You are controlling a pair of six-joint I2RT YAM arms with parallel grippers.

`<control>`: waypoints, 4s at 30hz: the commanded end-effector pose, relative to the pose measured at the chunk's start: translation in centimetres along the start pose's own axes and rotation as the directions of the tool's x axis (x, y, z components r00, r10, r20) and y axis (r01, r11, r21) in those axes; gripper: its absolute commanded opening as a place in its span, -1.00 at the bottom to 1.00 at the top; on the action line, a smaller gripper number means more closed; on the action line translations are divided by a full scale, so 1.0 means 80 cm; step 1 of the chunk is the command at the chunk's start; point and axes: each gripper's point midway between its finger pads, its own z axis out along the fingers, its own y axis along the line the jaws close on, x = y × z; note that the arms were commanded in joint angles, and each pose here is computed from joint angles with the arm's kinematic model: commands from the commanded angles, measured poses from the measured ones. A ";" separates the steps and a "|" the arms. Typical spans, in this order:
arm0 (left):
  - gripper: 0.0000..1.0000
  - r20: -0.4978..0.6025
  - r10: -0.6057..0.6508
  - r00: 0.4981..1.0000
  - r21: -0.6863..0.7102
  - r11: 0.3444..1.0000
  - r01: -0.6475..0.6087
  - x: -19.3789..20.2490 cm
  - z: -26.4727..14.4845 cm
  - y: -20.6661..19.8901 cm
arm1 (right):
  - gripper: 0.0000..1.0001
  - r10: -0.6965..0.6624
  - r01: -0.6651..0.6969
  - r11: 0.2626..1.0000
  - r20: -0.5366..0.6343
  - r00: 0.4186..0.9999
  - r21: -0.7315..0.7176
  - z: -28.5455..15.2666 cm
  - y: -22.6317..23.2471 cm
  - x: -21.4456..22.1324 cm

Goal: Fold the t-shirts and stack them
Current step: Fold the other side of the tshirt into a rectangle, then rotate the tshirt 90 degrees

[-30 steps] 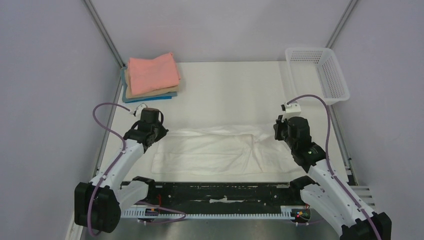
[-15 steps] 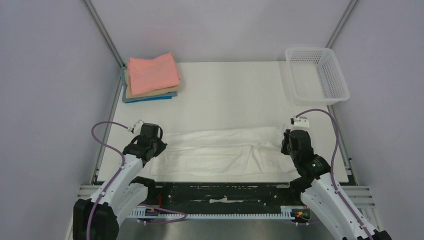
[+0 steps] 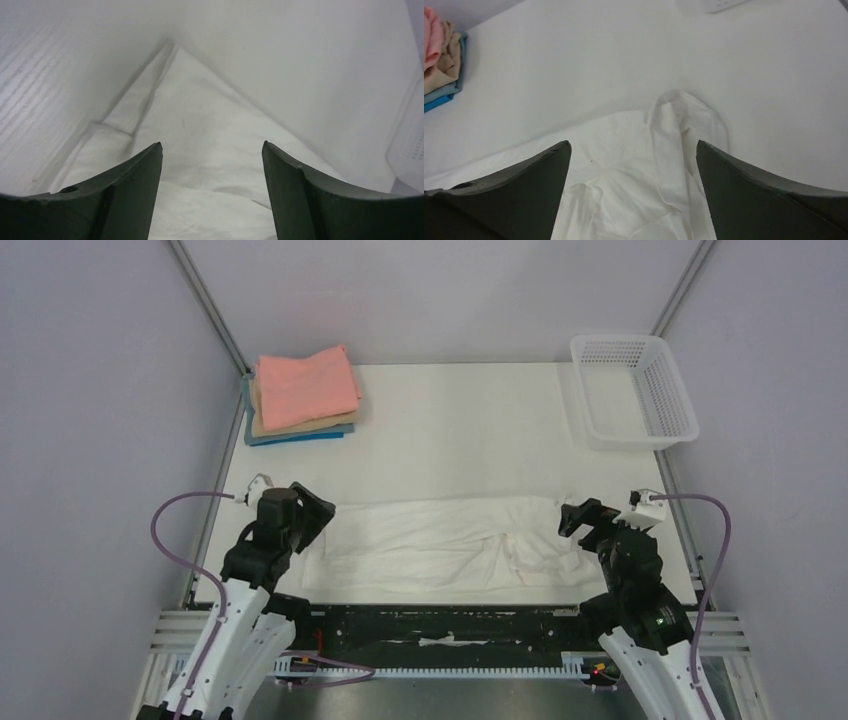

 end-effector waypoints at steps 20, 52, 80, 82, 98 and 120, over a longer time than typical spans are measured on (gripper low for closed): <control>0.69 -0.222 0.290 0.931 -0.055 0.950 -0.309 0.101 0.090 -0.027 | 0.96 -0.118 0.206 0.928 -0.279 0.953 0.310 0.119 -0.061 0.095; 0.72 -0.210 0.244 0.947 -0.128 0.953 -0.275 0.095 0.082 0.015 | 0.96 -0.120 0.069 0.975 -0.236 0.964 -0.213 0.148 0.031 0.007; 0.71 -0.262 0.036 0.965 0.032 0.999 -0.028 0.147 0.057 -0.020 | 0.96 -0.018 -0.071 0.983 -0.472 0.881 -0.171 0.360 0.111 0.146; 0.72 -0.271 0.021 0.962 0.044 0.999 -0.010 0.160 0.053 -0.026 | 0.96 0.013 -0.131 0.967 -0.475 0.880 -0.217 0.395 0.136 0.146; 0.75 -0.312 0.256 0.915 0.231 0.955 -0.189 0.327 -0.005 -0.153 | 0.96 0.278 -0.479 0.702 -0.416 0.866 -0.527 0.564 0.387 0.127; 0.80 -0.188 0.587 0.787 0.488 0.752 -0.444 0.290 -0.095 -0.207 | 0.96 -0.095 0.046 0.797 -0.050 0.994 -0.602 0.442 0.438 -0.057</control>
